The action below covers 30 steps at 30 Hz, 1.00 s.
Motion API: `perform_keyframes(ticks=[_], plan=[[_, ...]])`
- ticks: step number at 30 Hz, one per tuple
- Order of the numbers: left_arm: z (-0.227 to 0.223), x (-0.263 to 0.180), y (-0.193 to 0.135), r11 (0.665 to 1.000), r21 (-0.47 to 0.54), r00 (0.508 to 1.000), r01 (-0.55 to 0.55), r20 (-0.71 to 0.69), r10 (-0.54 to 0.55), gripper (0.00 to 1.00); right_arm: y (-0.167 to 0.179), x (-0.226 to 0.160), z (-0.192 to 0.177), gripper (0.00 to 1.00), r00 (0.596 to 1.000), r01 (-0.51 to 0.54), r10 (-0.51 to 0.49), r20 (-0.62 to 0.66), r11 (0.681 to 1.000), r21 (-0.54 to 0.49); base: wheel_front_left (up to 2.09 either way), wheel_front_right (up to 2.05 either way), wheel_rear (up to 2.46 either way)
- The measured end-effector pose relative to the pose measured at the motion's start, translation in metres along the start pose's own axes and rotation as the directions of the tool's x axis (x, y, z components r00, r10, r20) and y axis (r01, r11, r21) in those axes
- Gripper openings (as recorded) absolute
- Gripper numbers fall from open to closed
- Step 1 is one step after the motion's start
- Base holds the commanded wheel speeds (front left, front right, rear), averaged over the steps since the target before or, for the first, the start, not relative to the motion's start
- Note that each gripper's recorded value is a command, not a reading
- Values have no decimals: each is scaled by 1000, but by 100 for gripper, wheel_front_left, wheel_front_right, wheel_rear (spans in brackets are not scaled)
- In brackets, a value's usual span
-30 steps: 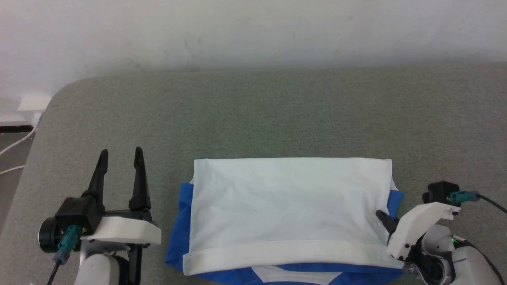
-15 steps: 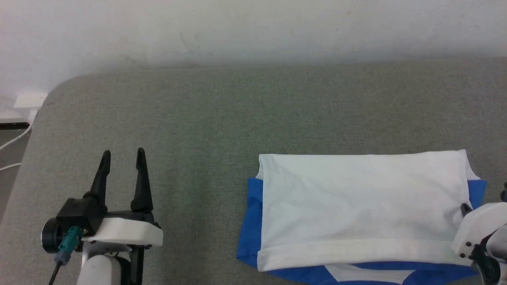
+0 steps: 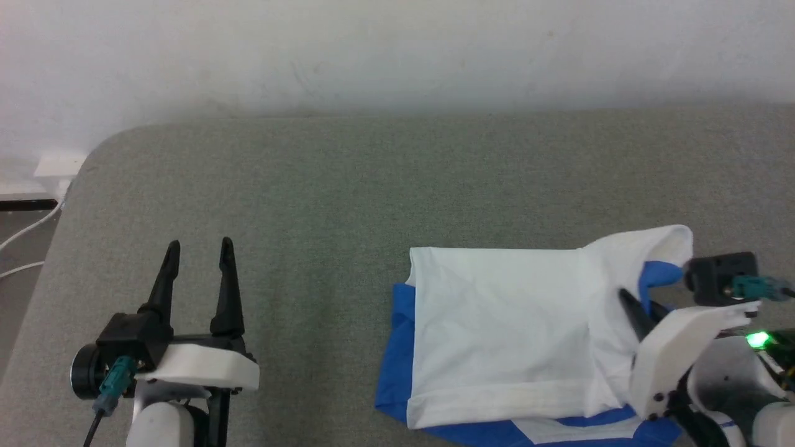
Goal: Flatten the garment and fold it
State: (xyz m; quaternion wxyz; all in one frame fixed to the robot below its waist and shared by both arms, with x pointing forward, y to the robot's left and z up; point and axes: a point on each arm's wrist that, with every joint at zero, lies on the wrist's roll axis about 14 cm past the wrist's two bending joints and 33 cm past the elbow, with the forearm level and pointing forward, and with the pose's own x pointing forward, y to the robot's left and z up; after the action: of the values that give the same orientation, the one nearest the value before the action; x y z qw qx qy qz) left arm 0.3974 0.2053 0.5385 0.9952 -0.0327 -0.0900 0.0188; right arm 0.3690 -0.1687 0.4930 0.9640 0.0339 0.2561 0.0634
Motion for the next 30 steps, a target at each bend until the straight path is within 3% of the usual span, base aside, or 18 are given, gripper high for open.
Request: perform_keyframes(ticks=[5, 10, 18, 24, 25, 26, 30], plan=[[-2, -2, 1, 1000, -1, 1000, 0, -7, 0, 100, 65, 1, 6, 0, 985, -172, 170, -28, 979, -108, 0, 0, 0], [-7, 0, 2, 1000, -5, 1000, 1, -20, -1, 100, 117, 20, -2, 0, 946, -322, 309, -95, 932, -169, 0, 0, 0], [-14, 4, 8, 1000, -2, 999, -16, -36, 16, 100, 162, 57, -44, 0, 869, -469, 405, -285, 858, -210, 0, 0, 0], [-23, 4, 16, 999, 6, 997, -36, -61, 36, 100, 179, 73, -74, 0, 800, -541, 448, -399, 827, -156, 0, 0, 0], [-24, 4, 17, 999, 7, 997, -38, -64, 38, 100, 181, 74, -77, 31, 789, -551, 457, -412, 822, -144, 0, 0, 0], [-24, 3, 17, 999, 7, 997, -40, -67, 40, 100, 184, 74, -80, 100, 778, -561, 464, -423, 816, -137, 0, 0, 0], [-25, 4, 18, 999, 7, 997, -42, -68, 42, 100, 196, 73, -70, 100, 769, -591, 518, -375, 800, -107, 0, 0, 0]])
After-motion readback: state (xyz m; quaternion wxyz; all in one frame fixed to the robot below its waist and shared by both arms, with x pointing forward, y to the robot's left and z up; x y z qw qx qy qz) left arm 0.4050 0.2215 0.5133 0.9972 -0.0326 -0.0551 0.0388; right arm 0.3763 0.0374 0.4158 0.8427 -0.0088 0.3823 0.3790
